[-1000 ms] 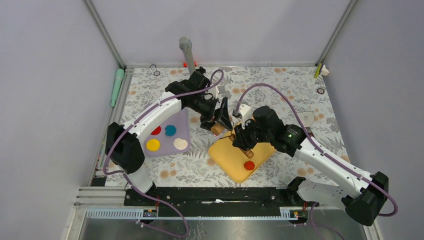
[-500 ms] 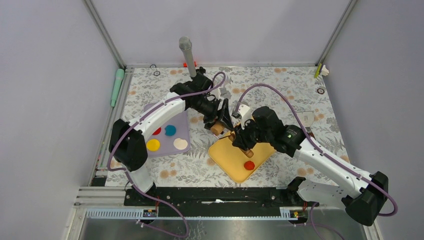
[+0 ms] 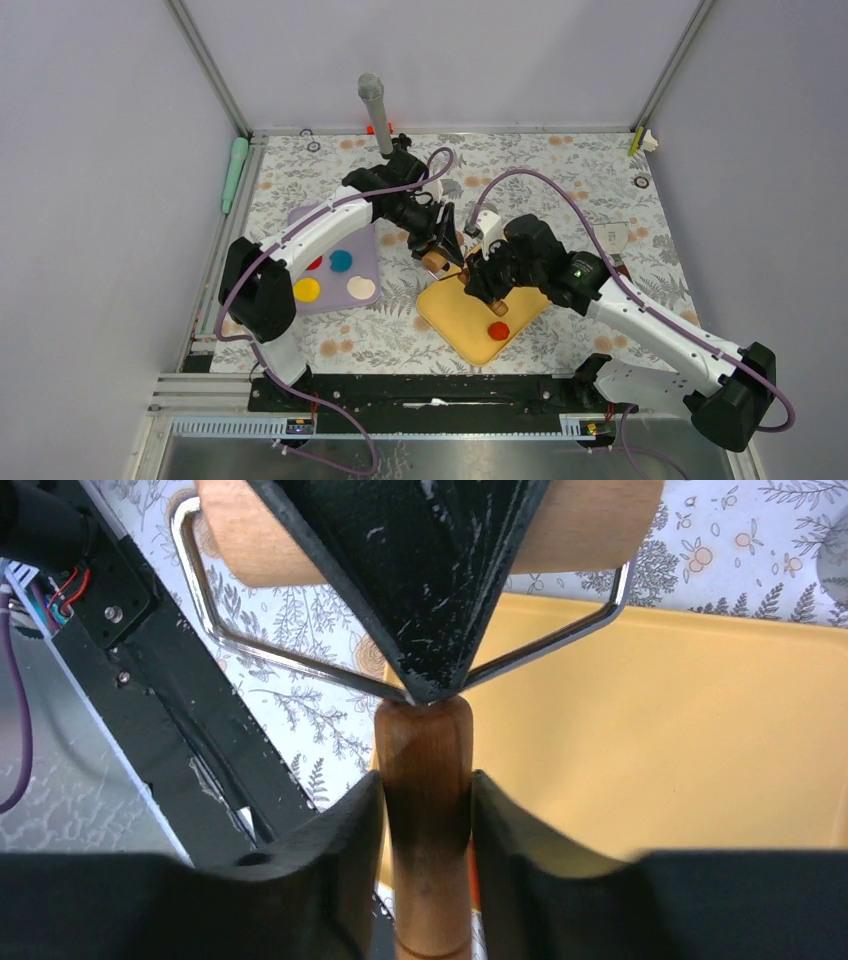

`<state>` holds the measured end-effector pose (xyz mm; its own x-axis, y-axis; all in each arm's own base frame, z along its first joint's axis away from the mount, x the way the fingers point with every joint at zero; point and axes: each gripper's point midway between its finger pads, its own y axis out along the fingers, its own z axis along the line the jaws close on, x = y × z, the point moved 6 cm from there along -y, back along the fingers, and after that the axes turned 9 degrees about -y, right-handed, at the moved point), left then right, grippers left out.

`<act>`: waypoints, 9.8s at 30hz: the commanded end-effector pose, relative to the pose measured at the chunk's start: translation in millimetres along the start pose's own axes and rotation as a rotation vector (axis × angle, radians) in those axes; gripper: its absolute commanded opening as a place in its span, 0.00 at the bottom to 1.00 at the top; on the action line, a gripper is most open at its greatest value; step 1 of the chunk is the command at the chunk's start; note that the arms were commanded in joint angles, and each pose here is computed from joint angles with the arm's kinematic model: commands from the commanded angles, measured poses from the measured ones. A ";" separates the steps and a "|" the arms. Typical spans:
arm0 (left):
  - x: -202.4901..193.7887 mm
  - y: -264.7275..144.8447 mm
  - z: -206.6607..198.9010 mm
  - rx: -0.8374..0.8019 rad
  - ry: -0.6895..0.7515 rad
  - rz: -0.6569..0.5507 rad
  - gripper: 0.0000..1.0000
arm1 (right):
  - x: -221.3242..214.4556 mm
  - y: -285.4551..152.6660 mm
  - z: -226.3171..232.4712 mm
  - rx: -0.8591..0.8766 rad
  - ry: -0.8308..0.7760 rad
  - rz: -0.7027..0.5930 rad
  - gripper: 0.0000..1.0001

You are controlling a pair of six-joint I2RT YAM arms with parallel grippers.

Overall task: Roll out the dumpling wrappers from the dough
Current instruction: Pick up the rolling pin from the center of the board.

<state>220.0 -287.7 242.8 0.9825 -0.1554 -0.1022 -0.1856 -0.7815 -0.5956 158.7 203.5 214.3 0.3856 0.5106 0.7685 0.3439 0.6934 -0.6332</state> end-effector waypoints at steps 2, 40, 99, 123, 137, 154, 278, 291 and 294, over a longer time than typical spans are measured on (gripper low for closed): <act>0.4 -18.8 -25.4 -0.066 0.133 -0.057 0.00 | 26.3 -7.2 -5.5 -0.103 0.076 -0.177 0.69; -33.2 -174.9 -87.5 0.516 1.113 -0.887 0.00 | 81.2 -70.6 -75.8 0.339 0.300 -1.139 0.99; -131.5 -197.2 -106.3 0.053 1.530 -0.894 0.00 | 141.8 -72.9 14.3 0.675 -0.165 -1.191 1.00; -123.2 -190.7 -113.4 0.040 1.492 -0.860 0.00 | 132.3 -59.0 34.1 0.753 -0.163 -1.139 0.99; -116.1 -192.7 -115.8 0.043 1.456 -0.892 0.00 | 125.6 -51.1 37.0 0.781 -0.171 -1.093 0.94; -111.4 -191.0 -108.6 0.072 1.422 -0.904 0.00 | 128.7 -45.0 37.4 0.791 -0.121 -1.091 0.45; 49.7 -54.6 -8.5 -0.675 0.043 -0.625 0.51 | 105.7 21.3 -96.7 0.147 1.432 -0.803 0.00; 48.1 -53.7 -11.8 -0.680 0.046 -0.624 0.33 | 100.5 26.1 -95.5 0.163 1.428 -0.792 0.00; 48.2 -53.1 -12.1 -0.688 0.048 -0.615 0.53 | 100.6 26.0 -95.0 0.167 1.422 -0.796 0.00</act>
<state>276.2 -255.7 247.6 0.9249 0.3759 0.0579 0.3780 -0.9253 -0.0304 299.5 212.5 247.1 0.5626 -0.8195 0.1089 0.8241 0.5454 -0.1527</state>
